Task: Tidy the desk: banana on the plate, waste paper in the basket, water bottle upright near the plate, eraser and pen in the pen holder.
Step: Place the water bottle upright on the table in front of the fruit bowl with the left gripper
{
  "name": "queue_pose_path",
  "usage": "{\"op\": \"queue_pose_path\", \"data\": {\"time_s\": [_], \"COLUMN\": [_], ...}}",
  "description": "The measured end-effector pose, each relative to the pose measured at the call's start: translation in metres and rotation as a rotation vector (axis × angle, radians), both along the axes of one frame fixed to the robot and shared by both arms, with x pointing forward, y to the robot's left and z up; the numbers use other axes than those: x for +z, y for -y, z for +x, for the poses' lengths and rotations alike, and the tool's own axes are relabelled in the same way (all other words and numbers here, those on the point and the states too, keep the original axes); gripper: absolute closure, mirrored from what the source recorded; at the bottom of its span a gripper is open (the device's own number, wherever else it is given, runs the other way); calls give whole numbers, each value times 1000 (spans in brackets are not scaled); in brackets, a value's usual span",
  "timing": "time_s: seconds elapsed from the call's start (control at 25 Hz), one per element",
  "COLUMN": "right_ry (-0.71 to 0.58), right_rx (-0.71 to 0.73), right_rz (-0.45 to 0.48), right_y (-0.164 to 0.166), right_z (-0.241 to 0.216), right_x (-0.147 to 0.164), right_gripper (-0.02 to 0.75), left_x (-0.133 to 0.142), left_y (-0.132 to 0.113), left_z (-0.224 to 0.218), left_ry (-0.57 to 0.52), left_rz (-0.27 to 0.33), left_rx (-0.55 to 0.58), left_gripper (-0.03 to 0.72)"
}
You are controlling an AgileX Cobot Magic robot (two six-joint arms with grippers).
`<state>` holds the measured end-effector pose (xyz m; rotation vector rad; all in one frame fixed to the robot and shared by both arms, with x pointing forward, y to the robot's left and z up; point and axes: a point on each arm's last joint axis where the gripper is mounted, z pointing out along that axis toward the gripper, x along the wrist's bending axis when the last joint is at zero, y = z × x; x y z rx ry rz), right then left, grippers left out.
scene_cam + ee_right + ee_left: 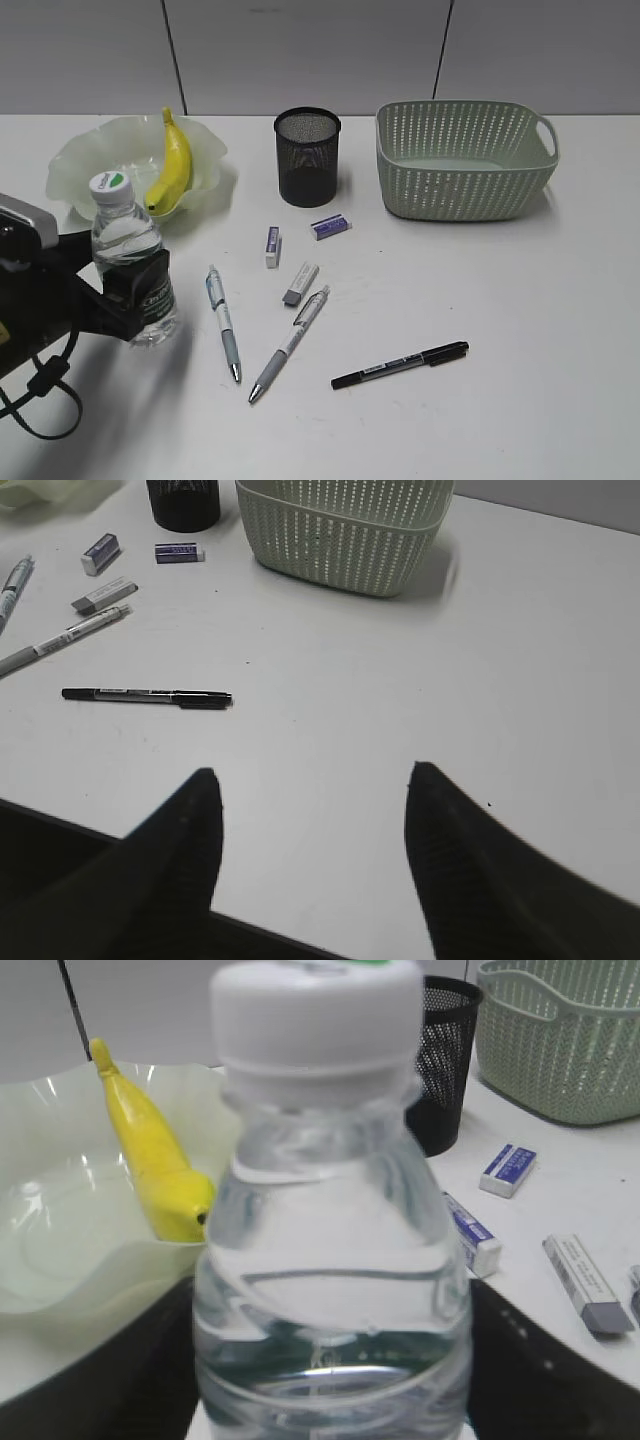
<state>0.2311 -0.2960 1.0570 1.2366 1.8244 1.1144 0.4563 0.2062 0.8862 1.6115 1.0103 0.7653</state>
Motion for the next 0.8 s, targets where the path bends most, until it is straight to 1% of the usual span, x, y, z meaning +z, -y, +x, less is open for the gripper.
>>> {"op": "queue_pose_path", "data": {"time_s": [0.36,0.6,0.8], "right_ry": [0,0,0], "right_rx": [0,0,0], "right_rz": [0,0,0], "right_y": [0,0,0], "right_z": [0,0,0], "right_x": [0,0,0], "right_gripper": [274,274,274], "left_x": [7,24,24], "left_y": [-5,-7,-7], "left_z": [-11,-12,-13], "left_ry": [-34,24,26], "left_rz": [20,-4,-5], "left_rx": [7,14,14], "left_gripper": [138,137,137]}}
